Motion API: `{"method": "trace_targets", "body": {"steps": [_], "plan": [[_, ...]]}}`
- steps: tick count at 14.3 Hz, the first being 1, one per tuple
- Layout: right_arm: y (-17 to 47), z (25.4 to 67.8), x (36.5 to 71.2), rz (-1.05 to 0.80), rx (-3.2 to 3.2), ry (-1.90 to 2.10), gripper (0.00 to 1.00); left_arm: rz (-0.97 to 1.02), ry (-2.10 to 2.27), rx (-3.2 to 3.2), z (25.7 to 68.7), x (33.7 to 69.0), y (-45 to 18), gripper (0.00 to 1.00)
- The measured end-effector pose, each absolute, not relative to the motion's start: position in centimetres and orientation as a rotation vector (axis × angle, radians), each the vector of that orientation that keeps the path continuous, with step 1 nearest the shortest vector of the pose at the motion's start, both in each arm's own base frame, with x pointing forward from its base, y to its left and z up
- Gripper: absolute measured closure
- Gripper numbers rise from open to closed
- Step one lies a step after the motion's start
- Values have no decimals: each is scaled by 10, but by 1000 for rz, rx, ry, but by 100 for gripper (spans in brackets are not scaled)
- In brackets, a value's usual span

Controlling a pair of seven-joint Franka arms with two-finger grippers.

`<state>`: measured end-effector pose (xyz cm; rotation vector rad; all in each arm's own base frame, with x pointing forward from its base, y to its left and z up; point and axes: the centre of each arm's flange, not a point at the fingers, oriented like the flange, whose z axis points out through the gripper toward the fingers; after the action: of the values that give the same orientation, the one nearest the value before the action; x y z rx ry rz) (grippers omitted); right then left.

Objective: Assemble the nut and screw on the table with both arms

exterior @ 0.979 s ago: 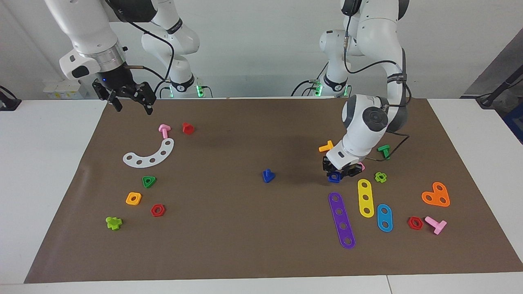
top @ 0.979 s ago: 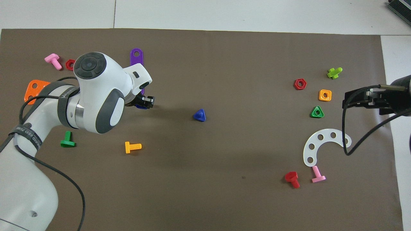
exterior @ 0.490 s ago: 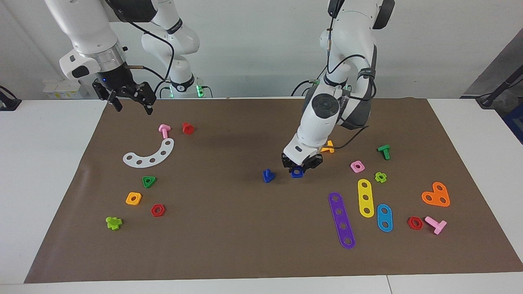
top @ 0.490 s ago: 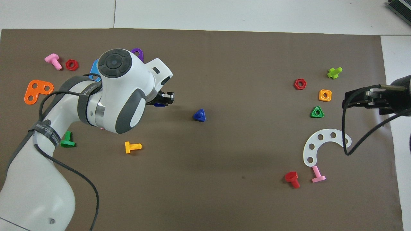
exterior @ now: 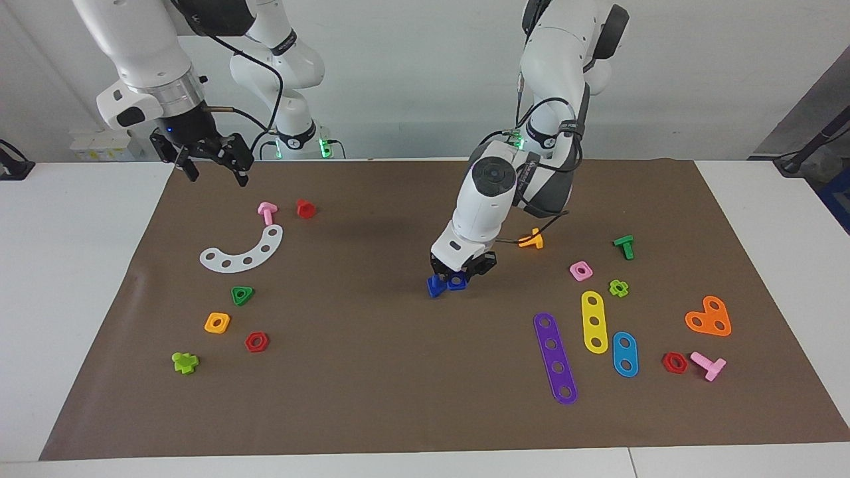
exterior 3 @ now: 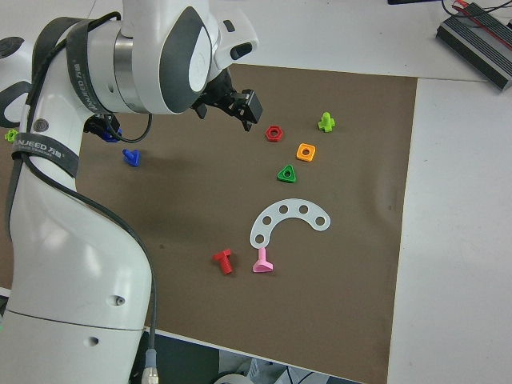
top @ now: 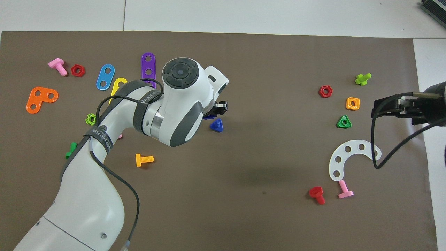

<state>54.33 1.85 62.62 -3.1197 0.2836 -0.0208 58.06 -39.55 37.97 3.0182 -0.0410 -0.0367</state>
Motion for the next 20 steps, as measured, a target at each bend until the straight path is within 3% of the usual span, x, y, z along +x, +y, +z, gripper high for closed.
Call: {"method": "trace_targets", "body": {"steps": [20], "plan": [[19, 626, 543, -21, -3120, 284, 0, -105, -98, 3043, 357, 555, -426, 53]]}}
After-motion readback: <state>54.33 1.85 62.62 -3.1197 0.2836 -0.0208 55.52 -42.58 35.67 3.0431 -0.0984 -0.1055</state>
